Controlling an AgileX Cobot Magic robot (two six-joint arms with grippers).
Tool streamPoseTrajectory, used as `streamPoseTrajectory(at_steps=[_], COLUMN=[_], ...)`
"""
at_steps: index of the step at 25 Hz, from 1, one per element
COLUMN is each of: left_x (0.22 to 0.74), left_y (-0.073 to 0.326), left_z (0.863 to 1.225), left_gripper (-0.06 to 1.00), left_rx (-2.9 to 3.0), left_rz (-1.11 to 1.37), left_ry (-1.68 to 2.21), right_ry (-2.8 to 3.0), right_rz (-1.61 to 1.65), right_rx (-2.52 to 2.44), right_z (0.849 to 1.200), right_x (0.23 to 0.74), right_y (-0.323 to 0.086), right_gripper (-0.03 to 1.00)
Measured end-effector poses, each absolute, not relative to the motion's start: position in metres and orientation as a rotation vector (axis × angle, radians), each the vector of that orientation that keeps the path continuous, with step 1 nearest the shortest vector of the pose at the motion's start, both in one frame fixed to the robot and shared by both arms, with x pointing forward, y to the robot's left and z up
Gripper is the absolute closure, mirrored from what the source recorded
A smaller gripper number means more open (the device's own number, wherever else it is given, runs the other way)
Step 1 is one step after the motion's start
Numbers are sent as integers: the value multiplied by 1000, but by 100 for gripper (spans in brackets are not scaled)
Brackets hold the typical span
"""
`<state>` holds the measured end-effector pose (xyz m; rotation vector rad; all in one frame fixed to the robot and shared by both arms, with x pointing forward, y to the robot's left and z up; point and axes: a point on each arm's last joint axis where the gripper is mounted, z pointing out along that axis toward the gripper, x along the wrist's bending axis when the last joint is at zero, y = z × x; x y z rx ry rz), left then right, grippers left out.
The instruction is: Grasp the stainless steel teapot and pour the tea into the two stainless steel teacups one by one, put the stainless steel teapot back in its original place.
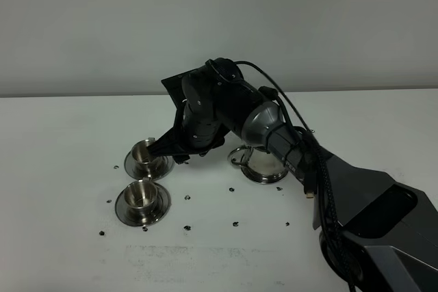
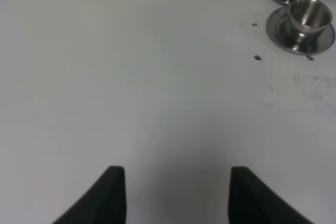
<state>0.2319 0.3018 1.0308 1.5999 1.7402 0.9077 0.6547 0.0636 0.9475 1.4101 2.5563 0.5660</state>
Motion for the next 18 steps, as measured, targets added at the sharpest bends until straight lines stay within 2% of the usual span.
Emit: streamPoseTrajectory(at_steps=[18], left_x=[232], left_y=[302], left_z=[1031], left_gripper=[49], left_rx=[1600], left_rz=[908], left_ry=[1740], right_ry=[2515], right_rz=[546], right_rx=[1486], right_z=[947], right_x=[651], right_y=[66], right_gripper=[55])
